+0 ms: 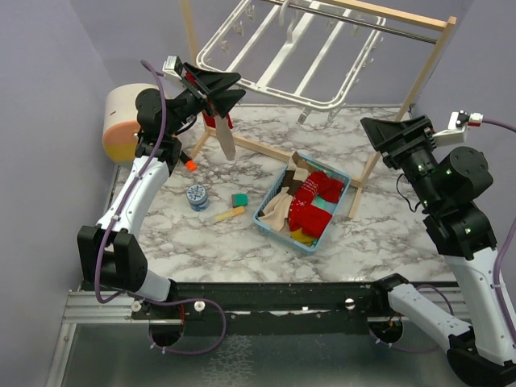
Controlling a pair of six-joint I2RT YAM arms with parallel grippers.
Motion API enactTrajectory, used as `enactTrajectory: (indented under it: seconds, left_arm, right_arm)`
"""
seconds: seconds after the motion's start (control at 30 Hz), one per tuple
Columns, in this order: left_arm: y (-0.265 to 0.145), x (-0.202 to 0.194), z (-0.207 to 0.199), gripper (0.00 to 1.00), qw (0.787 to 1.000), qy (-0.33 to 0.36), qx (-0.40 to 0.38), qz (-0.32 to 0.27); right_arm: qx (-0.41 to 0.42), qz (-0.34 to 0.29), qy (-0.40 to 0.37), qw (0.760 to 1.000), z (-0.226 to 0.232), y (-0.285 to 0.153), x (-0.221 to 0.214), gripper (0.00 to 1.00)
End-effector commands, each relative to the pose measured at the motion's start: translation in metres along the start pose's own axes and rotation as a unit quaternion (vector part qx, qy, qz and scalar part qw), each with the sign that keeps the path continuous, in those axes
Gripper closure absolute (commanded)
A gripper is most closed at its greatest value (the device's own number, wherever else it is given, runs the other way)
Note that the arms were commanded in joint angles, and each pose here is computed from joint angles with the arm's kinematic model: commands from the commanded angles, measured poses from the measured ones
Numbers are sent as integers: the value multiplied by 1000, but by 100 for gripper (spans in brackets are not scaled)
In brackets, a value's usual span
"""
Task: Clip the socks to the hanger
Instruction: Rotate the hanger at the clothesline.
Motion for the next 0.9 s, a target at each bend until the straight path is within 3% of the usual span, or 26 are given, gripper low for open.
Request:
enactTrajectory:
  seconds: [0.0,0.87]
  left_arm:
    - [-3,-1,-9,35,1000,15,-16,-9]
    - [3,6,-5,35,1000,12,-14,-11]
  right_arm:
    - [-5,22,-15,1000,-5,1,-7,31]
    - [-1,23,-26,999,-3,1,-6,31]
Point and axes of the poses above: each gripper's point midway between its finger pads, its own y axis out along the fingers, its own z axis along the line the jaws close on, x = y × z, the point moved 7 cm from there along -y, back along the fingers, and after that the axes turned 7 degrees about -y, right-handed, at the moved point
